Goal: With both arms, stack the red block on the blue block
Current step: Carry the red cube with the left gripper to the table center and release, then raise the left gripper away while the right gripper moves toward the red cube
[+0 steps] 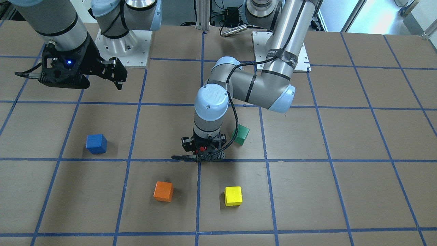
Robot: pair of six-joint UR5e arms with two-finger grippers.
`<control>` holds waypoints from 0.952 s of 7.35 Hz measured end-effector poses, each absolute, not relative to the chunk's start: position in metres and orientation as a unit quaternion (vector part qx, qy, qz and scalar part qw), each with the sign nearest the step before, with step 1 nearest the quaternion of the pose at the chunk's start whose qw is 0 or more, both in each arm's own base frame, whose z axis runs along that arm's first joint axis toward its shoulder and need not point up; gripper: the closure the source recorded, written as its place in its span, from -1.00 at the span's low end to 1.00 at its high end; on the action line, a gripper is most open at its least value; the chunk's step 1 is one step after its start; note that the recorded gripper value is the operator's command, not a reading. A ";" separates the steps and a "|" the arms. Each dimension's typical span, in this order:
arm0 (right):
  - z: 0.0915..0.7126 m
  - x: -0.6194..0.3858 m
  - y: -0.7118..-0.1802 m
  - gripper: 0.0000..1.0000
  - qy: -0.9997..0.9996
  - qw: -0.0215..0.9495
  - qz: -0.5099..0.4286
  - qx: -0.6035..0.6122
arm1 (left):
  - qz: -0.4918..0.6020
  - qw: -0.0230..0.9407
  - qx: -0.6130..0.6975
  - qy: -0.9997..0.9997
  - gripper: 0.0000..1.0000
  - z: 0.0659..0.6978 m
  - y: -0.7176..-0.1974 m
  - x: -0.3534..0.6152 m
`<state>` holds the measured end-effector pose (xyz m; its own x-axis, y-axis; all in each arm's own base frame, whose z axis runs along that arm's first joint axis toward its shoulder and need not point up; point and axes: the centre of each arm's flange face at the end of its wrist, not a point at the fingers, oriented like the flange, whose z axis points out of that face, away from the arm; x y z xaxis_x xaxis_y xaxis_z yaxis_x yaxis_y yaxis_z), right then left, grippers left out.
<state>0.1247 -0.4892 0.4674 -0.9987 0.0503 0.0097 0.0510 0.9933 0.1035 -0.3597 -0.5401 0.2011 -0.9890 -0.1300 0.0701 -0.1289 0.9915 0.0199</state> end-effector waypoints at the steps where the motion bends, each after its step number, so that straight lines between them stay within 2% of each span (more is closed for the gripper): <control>1: 0.466 0.125 -0.489 -1.00 -0.998 0.004 -0.053 -0.026 | -0.006 0.035 0.060 -0.998 -1.00 0.196 -0.541 -0.364; 4: 0.456 0.118 -0.488 -1.00 -0.997 0.039 -0.058 -0.027 | 0.023 0.042 0.014 -0.999 -1.00 0.229 -0.555 -0.336; 7: 0.450 0.113 -0.494 -1.00 -0.997 0.062 -0.039 -0.028 | 0.049 0.041 -0.020 -0.998 -1.00 0.321 -0.575 -0.236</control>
<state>0.1127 -0.4937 0.4502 -0.9907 0.0518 0.1260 0.0614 0.9954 0.0735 -0.2360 -0.5745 0.3213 -0.9959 0.0440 0.0789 0.0360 0.9943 -0.1001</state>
